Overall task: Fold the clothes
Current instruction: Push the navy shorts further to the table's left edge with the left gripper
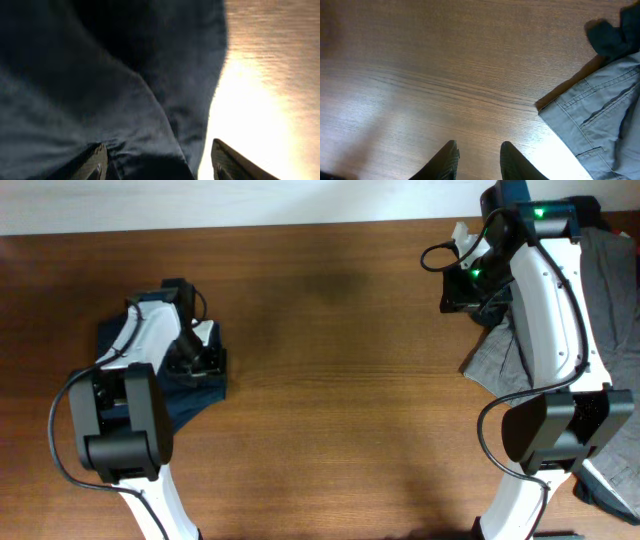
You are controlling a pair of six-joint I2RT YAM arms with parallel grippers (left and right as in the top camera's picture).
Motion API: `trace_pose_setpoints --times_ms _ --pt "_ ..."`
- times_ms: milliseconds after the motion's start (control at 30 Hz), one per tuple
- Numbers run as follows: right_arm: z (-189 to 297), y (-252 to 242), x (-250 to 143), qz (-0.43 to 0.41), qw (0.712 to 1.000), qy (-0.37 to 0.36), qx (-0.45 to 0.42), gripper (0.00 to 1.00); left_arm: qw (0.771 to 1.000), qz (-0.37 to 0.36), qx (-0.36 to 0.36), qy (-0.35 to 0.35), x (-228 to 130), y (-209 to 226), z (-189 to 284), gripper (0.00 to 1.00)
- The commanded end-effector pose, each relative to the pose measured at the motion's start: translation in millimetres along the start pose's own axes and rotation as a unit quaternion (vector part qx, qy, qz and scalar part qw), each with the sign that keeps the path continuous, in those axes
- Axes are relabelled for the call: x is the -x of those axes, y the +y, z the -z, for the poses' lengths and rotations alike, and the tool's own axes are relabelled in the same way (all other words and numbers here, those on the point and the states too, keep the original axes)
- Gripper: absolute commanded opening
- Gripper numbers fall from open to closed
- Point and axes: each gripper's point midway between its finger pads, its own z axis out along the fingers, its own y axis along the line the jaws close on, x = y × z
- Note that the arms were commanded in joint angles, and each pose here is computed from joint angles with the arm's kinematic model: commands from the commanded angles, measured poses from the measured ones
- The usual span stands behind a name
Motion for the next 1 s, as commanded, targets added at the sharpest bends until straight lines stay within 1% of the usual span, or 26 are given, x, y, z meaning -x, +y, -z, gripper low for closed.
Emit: trace_pose_setpoints --times_ms 0,100,267,367,467,500,533,567,600,633,700,833,967 --pt "7.9 6.9 -0.9 0.011 1.0 -0.009 0.005 0.33 0.999 -0.006 0.019 -0.029 15.5 11.1 -14.3 0.67" --pt "7.9 7.1 -2.9 0.01 1.0 -0.005 0.006 0.33 0.997 0.001 0.025 -0.074 41.5 22.9 -21.7 0.75" --pt "7.9 7.4 -6.1 0.008 1.0 0.002 0.007 0.33 0.985 0.052 0.024 -0.163 83.1 58.5 -9.5 0.78" --pt "7.9 7.3 -6.0 0.008 1.0 0.002 0.007 0.33 0.976 0.072 0.012 -0.205 100.9 78.8 3.7 0.79" --pt "7.9 7.3 -6.0 0.008 1.0 0.002 0.007 0.33 0.968 0.107 0.011 -0.228 107.6 104.0 13.6 0.79" --pt "7.9 7.3 -6.0 0.009 1.0 0.002 0.007 0.33 0.962 0.133 0.011 -0.238 108.6 120.0 17.7 0.8" --pt "7.9 7.3 -6.0 0.009 1.0 0.002 0.007 0.33 0.958 0.148 0.008 -0.244 109.6 127.8 20.7 0.81" --pt "7.9 7.3 -6.0 0.009 1.0 0.002 0.006 0.33 0.956 0.155 0.001 -0.25 111.2 132.5 23.3 0.86" --pt "7.9 7.3 -5.8 0.009 1.0 0.001 0.006 0.33 0.953 0.157 -0.013 -0.259 114.1 134.7 26.8 0.87" --pt "7.9 7.2 -5.2 0.009 1.0 0.0 0.006 0.33 0.95 0.155 -0.031 -0.269 117.7 134.6 31.2 0.93" --pt "7.9 7.1 -4.1 0.009 1.0 -0.002 0.006 0.33 0.946 0.151 -0.05 -0.281 122.0 136.5 38.7 0.99" --pt "7.9 6.9 -2.9 0.01 1.0 -0.005 0.005 0.33 0.945 0.154 -0.052 -0.285 124.4 140.9 51.1 0.99" --pt "7.9 5.6 -1.3 0.011 1.0 -0.008 0.002 0.33 0.952 0.116 -0.045 -0.281 123.1 134.9 79.4 0.99"
